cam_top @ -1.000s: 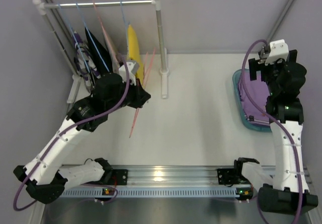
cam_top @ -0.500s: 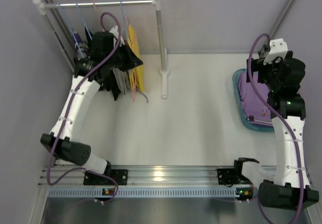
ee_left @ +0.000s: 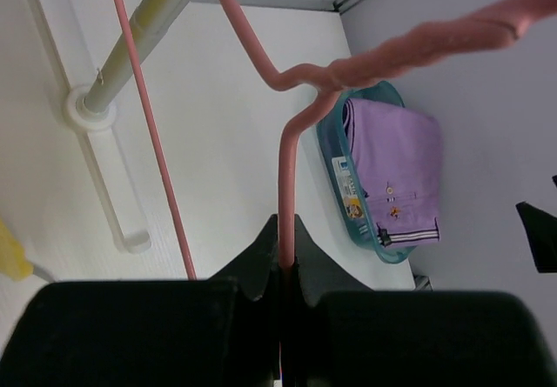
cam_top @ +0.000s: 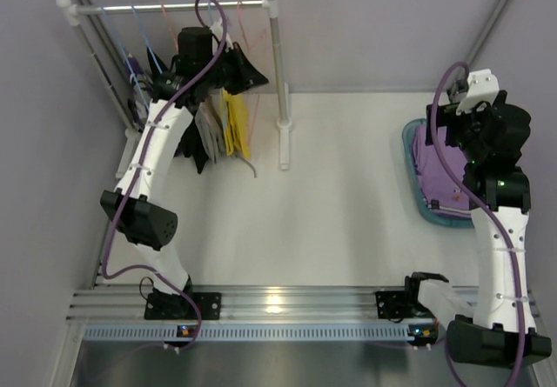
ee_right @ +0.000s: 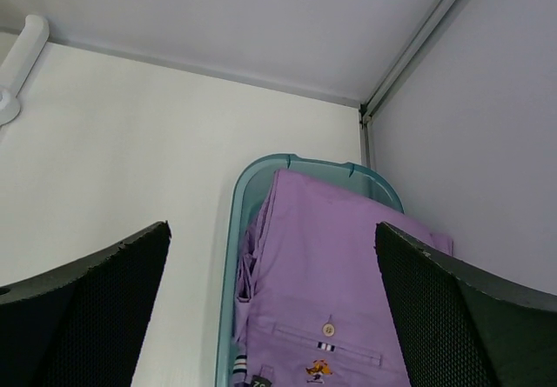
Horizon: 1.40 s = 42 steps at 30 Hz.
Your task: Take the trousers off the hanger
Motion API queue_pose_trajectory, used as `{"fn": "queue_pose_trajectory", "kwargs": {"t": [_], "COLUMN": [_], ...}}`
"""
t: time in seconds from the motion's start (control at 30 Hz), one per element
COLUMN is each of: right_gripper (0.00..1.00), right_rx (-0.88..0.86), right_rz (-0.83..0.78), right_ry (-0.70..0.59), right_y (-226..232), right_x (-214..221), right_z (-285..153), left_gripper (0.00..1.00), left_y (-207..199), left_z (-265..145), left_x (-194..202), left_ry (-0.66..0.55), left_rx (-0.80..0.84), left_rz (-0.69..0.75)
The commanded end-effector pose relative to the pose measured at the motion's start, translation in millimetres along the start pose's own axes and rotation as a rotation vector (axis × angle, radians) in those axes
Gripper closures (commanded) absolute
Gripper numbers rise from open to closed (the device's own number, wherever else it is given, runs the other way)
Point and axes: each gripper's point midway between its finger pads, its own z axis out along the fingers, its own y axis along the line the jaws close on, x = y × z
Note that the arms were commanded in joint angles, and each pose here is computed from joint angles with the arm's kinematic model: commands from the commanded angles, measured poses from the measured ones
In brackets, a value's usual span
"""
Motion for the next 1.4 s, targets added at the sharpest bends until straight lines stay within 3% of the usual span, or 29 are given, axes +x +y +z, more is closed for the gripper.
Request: {"fn": "queue_pose_trajectory", "kwargs": {"t": [0.0,0.5,0.83,0.93,0.97,1.13,1.37], "right_gripper": [0.01,0.01,0.01,0.00,0.00,0.00,0.00], "right_rx": [-0.003,-0.016,-0.024,-0.028,-0.031,-0.036,-0.049], "right_rz": [0.014,0.060,0.073,0.079,0.079,0.084,0.094], "right_ry": [-0.014,-0.028,-0.013,-0.006,-0.006,-0.009,-0.021], "right_y": [-1,2,6,7,7,9,12], "right_x": [0,-6,4,6,6,5,0], "right_z": [0,2,4,5,4,2,-6], "left_gripper": [1.00,1.00,0.90,0.74,0.62,0.33,0.13], "left_y": [-39,-11,12,13,10,-14,-30], "left_z": [-12,34,63,63,58,25,-45], "left_x": [-39,-65,-57,-54,-54,-61,-59], "left_ry": [-0.156,-0.225,-0.188,-0.176,-0.176,-0.223,-0.270], "left_rx": [0.101,0.022,-0.017,-0.022,-0.020,-0.005,-0.072], "left_rz": [0.076,0.063,0.051,0.053,0.050,0.095,0.164]}}
